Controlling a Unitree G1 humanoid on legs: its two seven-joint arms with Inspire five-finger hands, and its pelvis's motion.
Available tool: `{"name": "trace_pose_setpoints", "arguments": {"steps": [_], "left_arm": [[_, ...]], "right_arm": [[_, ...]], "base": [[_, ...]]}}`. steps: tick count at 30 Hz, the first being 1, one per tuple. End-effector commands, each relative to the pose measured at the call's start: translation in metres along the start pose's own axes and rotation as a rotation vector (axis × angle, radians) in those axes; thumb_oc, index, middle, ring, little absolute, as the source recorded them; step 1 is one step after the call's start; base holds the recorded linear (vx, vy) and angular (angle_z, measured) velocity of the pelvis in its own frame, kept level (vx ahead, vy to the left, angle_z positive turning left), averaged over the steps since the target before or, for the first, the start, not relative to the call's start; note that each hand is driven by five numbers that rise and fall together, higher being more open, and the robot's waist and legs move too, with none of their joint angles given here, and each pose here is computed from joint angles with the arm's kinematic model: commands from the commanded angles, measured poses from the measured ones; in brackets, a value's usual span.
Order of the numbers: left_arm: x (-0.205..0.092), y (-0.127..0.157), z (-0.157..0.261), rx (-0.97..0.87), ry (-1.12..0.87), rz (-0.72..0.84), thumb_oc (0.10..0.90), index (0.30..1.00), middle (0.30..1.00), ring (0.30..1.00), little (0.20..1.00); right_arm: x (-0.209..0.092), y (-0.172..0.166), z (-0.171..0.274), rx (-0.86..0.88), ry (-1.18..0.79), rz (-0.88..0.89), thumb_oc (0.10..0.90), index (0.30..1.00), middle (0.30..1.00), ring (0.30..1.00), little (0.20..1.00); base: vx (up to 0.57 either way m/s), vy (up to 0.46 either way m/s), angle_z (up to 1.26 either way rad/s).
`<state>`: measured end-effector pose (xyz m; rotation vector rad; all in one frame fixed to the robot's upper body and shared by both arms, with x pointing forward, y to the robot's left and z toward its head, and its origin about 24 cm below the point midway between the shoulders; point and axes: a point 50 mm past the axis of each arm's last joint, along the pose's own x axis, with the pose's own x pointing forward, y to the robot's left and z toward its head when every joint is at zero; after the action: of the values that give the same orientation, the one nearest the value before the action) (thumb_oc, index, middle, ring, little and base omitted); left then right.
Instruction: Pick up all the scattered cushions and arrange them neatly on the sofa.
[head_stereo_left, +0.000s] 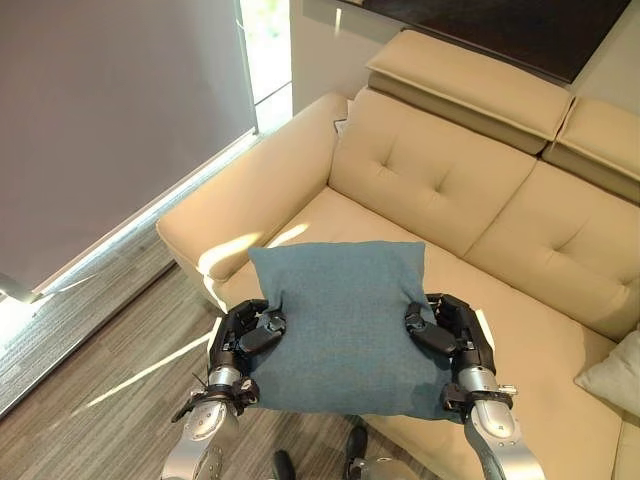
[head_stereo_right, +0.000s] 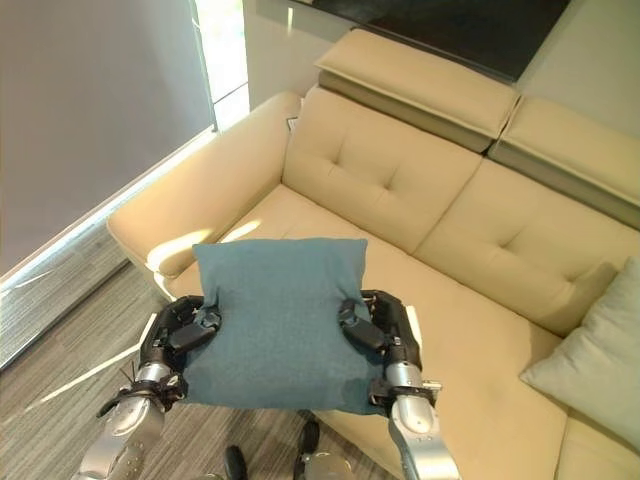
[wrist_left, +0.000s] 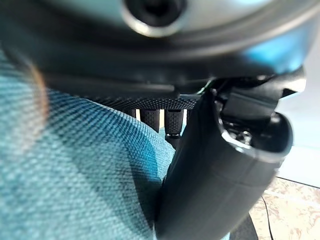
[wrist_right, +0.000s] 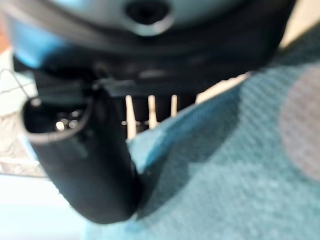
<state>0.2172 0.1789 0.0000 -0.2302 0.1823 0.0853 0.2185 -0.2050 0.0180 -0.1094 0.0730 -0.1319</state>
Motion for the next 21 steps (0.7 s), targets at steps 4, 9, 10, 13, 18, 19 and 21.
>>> {"name": "trace_pose_setpoints", "arguments": {"steps": [4, 9, 10, 13, 18, 19, 21], "left_arm": [[0.006, -0.063, 0.07, -0.059, -0.375, -0.32, 0.4, 0.3, 0.3, 0.3, 0.3], [0.008, -0.066, 0.079, -0.065, -0.412, -0.323, 0.4, 0.3, 0.3, 0.3, 0.3], [0.007, -0.067, 0.077, -0.062, -0.405, -0.337, 0.4, 0.3, 0.3, 0.3, 0.3], [0.006, -0.063, 0.074, -0.045, -0.393, -0.326, 0.4, 0.3, 0.3, 0.3, 0.3], [0.007, -0.054, 0.074, -0.02, -0.388, -0.301, 0.4, 0.3, 0.3, 0.3, 0.3], [0.007, -0.052, 0.075, -0.018, -0.39, -0.288, 0.4, 0.3, 0.3, 0.3, 0.3], [0.008, -0.05, 0.075, -0.019, -0.392, -0.276, 0.4, 0.3, 0.3, 0.3, 0.3]], "right_arm": [[0.014, 0.021, 0.075, 0.085, -0.401, 0.105, 0.4, 0.3, 0.3, 0.3, 0.3], [0.018, 0.019, 0.075, 0.075, -0.401, 0.08, 0.4, 0.3, 0.3, 0.3, 0.3], [0.016, 0.018, 0.073, 0.057, -0.394, 0.082, 0.4, 0.3, 0.3, 0.3, 0.3], [0.015, 0.019, 0.07, 0.048, -0.381, 0.092, 0.4, 0.3, 0.3, 0.3, 0.3], [0.016, 0.032, 0.073, 0.045, -0.39, 0.141, 0.4, 0.3, 0.3, 0.3, 0.3], [0.017, 0.033, 0.074, 0.048, -0.395, 0.145, 0.4, 0.3, 0.3, 0.3, 0.3], [0.017, 0.034, 0.075, 0.054, -0.4, 0.146, 0.4, 0.3, 0.3, 0.3, 0.3]], "base": [[0.21, 0.089, -0.32], [0.19, 0.114, -0.59], [0.2, 0.204, -0.59], [0.24, 0.268, -0.6], [0.1, 0.194, -0.51], [0.0, 0.138, -0.51], [-0.02, 0.084, -0.41]]}}
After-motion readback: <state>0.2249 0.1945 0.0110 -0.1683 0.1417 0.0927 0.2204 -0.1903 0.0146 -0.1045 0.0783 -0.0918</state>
